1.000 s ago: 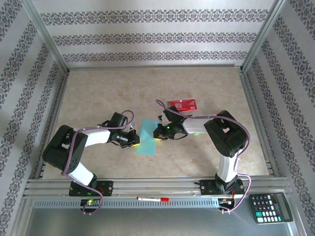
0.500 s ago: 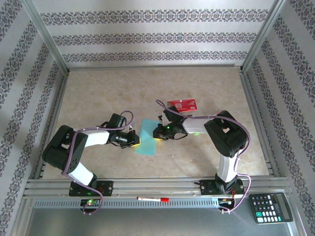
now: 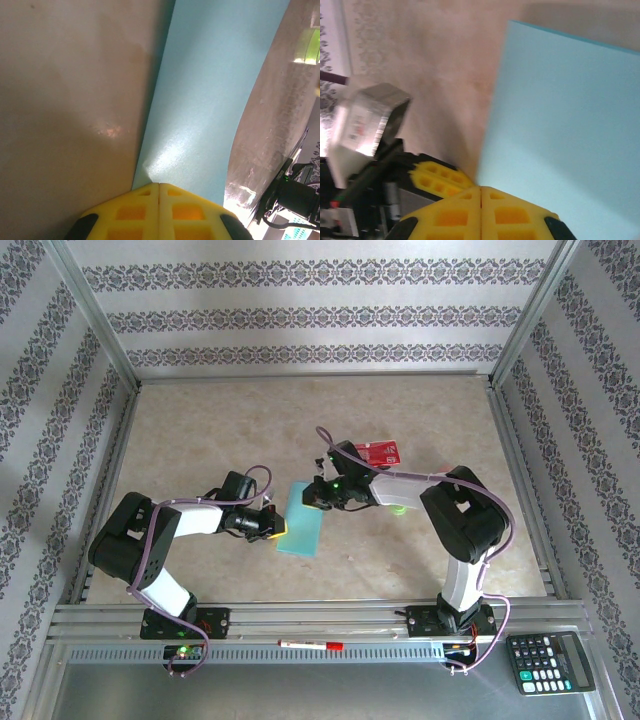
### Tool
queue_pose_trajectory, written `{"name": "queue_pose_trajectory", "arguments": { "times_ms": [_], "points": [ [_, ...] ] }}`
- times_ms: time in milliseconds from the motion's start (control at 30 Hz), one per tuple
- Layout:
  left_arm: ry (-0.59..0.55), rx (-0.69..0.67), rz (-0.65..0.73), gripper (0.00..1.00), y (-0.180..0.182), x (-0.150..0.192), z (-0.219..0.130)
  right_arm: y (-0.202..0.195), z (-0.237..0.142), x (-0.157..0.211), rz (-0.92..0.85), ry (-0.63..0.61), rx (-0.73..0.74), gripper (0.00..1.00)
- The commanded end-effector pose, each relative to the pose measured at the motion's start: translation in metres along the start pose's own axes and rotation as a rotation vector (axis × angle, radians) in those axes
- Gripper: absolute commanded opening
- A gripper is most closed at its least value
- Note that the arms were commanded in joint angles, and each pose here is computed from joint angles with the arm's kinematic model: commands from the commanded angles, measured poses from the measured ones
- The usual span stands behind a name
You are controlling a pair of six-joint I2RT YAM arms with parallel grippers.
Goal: Fold a paper plane with a square sheet of paper (pick it up from the middle)
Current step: First fold in half a square sheet of paper at the center of the table.
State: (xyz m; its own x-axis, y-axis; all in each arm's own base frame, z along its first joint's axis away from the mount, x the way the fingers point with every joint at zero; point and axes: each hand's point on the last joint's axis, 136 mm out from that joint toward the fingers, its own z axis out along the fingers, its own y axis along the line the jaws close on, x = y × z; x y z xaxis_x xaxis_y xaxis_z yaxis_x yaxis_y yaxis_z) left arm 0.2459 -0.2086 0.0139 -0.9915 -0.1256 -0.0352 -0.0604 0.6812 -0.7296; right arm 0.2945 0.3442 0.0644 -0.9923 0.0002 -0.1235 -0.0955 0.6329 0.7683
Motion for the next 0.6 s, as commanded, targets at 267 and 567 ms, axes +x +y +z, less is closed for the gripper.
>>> {"name": "queue_pose_trajectory", "arguments": {
  "times_ms": [267,567],
  "points": [
    [0.082,-0.177,-0.108,0.00,0.055,0.034,0.003,0.016,0.042,0.004,0.011,0.074,-0.018,0.03],
    [0.087,-0.186,-0.107,0.00,0.055,0.034,0.002,0.006,0.061,0.018,0.021,0.120,0.023,0.02]
  ]
}}
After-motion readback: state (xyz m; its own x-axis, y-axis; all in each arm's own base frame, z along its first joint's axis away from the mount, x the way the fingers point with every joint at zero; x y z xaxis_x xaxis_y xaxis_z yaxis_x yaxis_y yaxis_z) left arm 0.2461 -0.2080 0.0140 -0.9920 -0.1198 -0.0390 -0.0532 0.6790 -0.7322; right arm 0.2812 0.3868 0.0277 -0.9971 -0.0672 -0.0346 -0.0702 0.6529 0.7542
